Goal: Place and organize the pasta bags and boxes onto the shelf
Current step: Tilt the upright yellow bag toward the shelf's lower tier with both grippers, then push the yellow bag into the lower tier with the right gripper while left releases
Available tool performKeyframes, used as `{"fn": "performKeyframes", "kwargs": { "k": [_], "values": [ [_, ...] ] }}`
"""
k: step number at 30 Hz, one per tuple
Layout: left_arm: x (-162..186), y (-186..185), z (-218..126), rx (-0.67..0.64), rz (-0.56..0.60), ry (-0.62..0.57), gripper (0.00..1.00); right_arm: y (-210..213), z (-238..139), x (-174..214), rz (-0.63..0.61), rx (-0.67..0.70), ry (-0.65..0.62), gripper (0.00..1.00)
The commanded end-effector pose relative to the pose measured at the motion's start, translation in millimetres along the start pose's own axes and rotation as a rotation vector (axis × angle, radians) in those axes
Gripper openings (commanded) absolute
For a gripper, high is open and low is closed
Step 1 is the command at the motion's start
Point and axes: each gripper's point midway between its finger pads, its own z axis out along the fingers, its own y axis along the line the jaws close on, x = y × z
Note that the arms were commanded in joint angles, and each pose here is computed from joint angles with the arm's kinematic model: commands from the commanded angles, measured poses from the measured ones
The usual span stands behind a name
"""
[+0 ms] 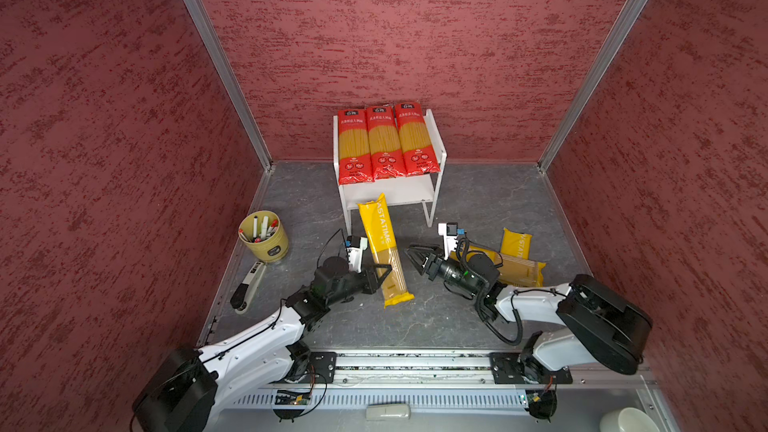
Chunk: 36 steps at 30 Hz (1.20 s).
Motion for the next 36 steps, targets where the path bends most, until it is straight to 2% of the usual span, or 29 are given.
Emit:
{"fn": "performKeyframes", "kwargs": {
  "k": [1, 4, 11, 17, 24, 29, 33, 36],
  "values": [
    [-46.0, -61.2, -5.3, 0.19, 0.047, -0.083, 0.0, -14.4, -3.2, 6.9, 0.071, 0.069, 0.023, 0.62],
    [-63.3, -62.6, -5.1, 0.186, 0.036, -0.095, 0.0, -18.4, -1.6, 13.7, 0.122, 0.08, 0.048, 0.68],
    [-87.5, -60.2, 3.8, 0.187, -0.004, -0.065, 0.0, -27.9, 8.5, 26.7, 0.209, 0.082, 0.079, 0.71],
    [-104.5, -55.6, 6.3, 0.193, -0.043, -0.094, 0.0, -16.0, 12.9, 33.6, 0.296, 0.008, 0.095, 0.72],
    [-111.3, -49.6, 11.1, 0.19, -0.077, -0.105, 0.0, -6.7, 15.1, 38.3, 0.327, -0.033, 0.118, 0.7],
    [-116.6, -52.2, 12.2, 0.208, -0.09, -0.119, 0.0, -3.6, 18.0, 39.6, 0.356, -0.057, 0.114, 0.62],
    [-117.7, -52.9, 12.6, 0.217, -0.096, -0.116, 0.0, 1.7, 20.6, 36.5, 0.382, -0.089, 0.101, 0.5],
    [-115.1, -50.8, 15.2, 0.215, -0.105, -0.101, 0.04, 4.4, 22.1, 32.1, 0.384, -0.099, 0.085, 0.42]
  ]
}}
